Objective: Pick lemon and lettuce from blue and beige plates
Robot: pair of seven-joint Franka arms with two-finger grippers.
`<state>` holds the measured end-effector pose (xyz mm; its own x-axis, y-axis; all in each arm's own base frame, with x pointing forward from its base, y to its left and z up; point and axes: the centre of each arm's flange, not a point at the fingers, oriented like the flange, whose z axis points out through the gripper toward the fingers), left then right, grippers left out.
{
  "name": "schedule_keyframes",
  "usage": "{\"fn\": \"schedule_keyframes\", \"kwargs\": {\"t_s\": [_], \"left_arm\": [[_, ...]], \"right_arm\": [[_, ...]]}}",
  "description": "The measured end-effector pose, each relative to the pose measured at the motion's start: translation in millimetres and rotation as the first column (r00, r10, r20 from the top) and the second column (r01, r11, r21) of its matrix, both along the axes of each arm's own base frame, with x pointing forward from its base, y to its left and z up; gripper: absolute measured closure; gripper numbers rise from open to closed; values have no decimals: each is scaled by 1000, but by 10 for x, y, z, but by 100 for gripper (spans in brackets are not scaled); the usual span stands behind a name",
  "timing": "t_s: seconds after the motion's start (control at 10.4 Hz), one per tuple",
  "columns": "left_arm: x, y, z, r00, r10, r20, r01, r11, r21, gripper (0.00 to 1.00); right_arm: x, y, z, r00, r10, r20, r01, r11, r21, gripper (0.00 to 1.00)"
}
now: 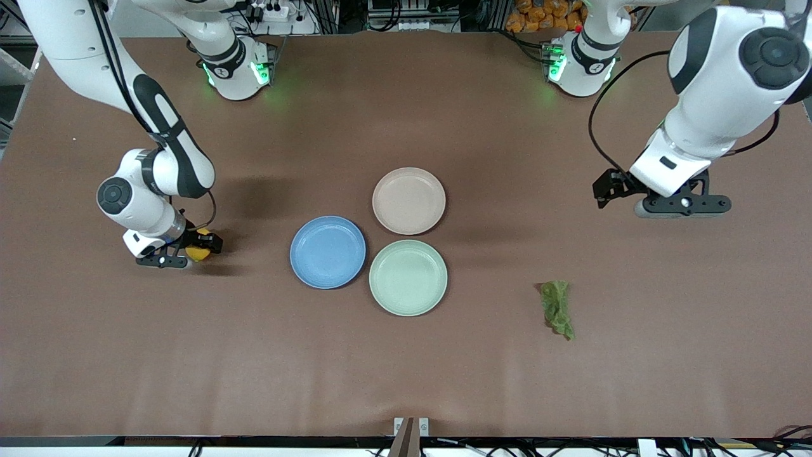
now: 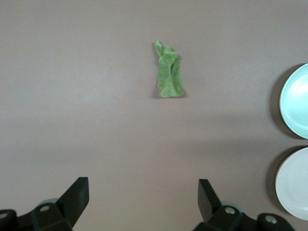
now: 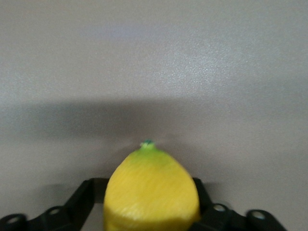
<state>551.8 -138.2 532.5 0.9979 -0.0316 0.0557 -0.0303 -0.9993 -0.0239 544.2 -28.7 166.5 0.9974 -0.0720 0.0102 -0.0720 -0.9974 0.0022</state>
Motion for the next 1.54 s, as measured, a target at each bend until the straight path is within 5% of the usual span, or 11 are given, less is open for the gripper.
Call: {"fn": "schedule_keyframes", "kwargs": {"t_s": [0.19, 0.67, 1.25, 1.54], "left_arm": [[-39, -7, 258, 1000, -1, -29, 1, 1000, 9, 0], [-74, -23, 752, 1000, -3, -11, 3, 1000, 5, 0], [-158, -28, 1084, 1000, -4, -22, 4, 1000, -1, 0], [-165, -54, 1098, 1000, -5, -27, 5, 1000, -27, 0]], "right_arm": [[58, 13, 71, 1000, 3, -2, -3, 1000, 2, 0], [592, 163, 1141, 990, 41, -137, -37, 999, 33, 0], [902, 494, 2446, 984, 84, -159, -78, 996, 39, 0], [885, 424, 3103, 993, 74, -88, -71, 997, 36, 0]]}}
